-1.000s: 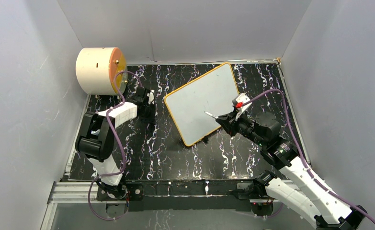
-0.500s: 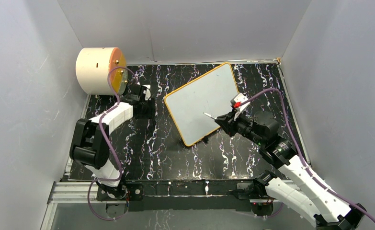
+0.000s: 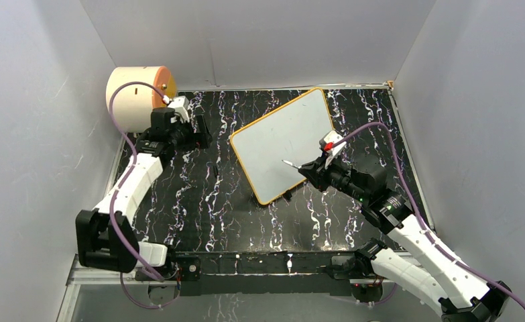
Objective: Write a sentence on the whiteboard
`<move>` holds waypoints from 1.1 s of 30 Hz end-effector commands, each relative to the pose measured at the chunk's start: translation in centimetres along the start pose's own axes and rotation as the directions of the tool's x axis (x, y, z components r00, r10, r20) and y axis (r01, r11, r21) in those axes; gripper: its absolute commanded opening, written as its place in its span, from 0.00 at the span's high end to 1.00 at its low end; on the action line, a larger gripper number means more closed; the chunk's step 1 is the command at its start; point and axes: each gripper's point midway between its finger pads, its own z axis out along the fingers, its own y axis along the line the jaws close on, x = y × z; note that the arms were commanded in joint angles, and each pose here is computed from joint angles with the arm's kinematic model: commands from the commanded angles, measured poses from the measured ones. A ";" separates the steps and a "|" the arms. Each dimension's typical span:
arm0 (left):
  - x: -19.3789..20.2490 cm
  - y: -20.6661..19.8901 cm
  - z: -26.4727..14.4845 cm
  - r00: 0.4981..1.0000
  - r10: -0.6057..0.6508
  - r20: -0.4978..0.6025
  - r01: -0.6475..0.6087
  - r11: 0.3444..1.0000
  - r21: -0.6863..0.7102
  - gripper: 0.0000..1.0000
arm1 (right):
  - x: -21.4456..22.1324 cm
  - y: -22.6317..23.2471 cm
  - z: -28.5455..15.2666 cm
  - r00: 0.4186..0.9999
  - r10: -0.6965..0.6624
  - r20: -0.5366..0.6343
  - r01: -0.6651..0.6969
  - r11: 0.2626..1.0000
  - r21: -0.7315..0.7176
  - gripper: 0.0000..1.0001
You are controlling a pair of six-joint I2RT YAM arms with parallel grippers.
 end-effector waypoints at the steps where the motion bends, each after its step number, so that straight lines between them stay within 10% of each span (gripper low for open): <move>1: -3.6 -3.7 -3.0 0.989 -0.007 0.151 -0.022 0.982 0.189 0.07 | -4.0 0.2 -0.4 0.992 -0.042 0.115 0.043 0.999 -0.003 1.00; 11: -7.9 -10.8 -8.3 0.957 -0.011 0.289 -0.146 0.844 0.517 0.07 | -4.7 0.1 -0.1 0.987 -0.077 0.142 0.078 0.997 -0.002 1.00; 33: -2.9 -15.5 -6.0 0.997 0.063 0.041 -0.068 0.540 0.839 0.40 | -5.6 0.5 0.9 0.973 -0.123 0.193 0.133 0.990 -0.038 1.00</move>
